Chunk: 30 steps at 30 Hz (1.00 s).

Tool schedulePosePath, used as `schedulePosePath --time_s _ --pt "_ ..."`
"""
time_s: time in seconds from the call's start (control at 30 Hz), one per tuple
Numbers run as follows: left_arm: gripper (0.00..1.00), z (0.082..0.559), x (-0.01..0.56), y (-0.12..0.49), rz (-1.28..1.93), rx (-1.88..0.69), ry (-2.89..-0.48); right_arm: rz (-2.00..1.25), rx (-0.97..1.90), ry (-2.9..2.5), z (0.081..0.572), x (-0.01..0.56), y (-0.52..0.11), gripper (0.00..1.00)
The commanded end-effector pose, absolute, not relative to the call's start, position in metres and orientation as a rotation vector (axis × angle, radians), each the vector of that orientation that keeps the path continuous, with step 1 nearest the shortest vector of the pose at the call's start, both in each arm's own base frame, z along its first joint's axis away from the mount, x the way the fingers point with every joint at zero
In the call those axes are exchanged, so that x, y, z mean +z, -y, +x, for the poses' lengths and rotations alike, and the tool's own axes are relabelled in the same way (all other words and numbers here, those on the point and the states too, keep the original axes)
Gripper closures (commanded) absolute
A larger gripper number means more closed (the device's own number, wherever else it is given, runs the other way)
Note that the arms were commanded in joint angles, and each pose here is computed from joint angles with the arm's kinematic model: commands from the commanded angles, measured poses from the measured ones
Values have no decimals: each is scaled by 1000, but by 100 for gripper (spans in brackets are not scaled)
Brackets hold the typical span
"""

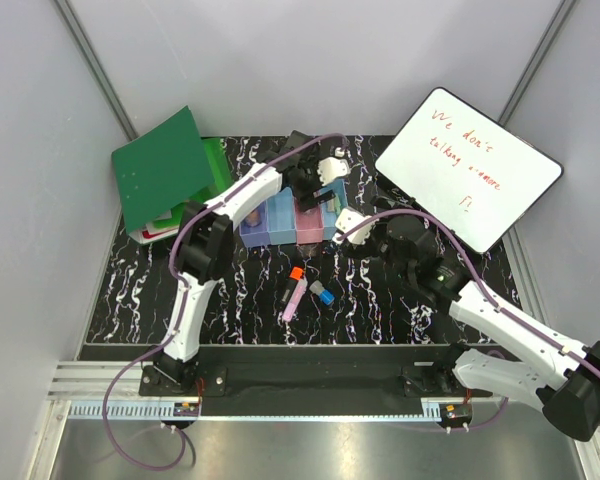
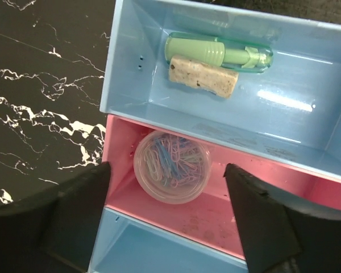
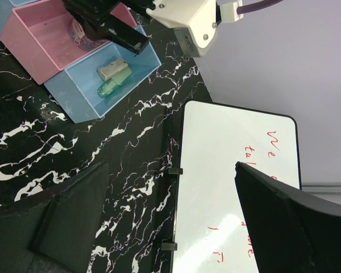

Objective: Sort the stationery into containers
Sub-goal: Place the stationery in the storage box, then pick up the stationery from the center of the board.

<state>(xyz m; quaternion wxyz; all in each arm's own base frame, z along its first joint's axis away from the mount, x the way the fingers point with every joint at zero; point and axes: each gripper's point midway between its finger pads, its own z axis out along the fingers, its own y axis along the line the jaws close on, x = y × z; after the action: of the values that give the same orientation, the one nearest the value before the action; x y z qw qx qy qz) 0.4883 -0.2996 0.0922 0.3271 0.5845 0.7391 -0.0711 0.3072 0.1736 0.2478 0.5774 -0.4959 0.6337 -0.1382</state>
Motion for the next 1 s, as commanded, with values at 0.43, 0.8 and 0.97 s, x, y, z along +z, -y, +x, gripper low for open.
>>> schedulePosePath --time_s 0.43,0.8,0.97 --pt "5 497 219 304 1145 -183 -1800 -1085 -255 -1506 299 259 -169 0" --pt "1 389 325 232 754 -270 -1718 -1405 301 -1891 221 197 -211 4" --pt "1 351 330 200 737 -213 -1706 -1510 430 -2012 209 170 -226 7"
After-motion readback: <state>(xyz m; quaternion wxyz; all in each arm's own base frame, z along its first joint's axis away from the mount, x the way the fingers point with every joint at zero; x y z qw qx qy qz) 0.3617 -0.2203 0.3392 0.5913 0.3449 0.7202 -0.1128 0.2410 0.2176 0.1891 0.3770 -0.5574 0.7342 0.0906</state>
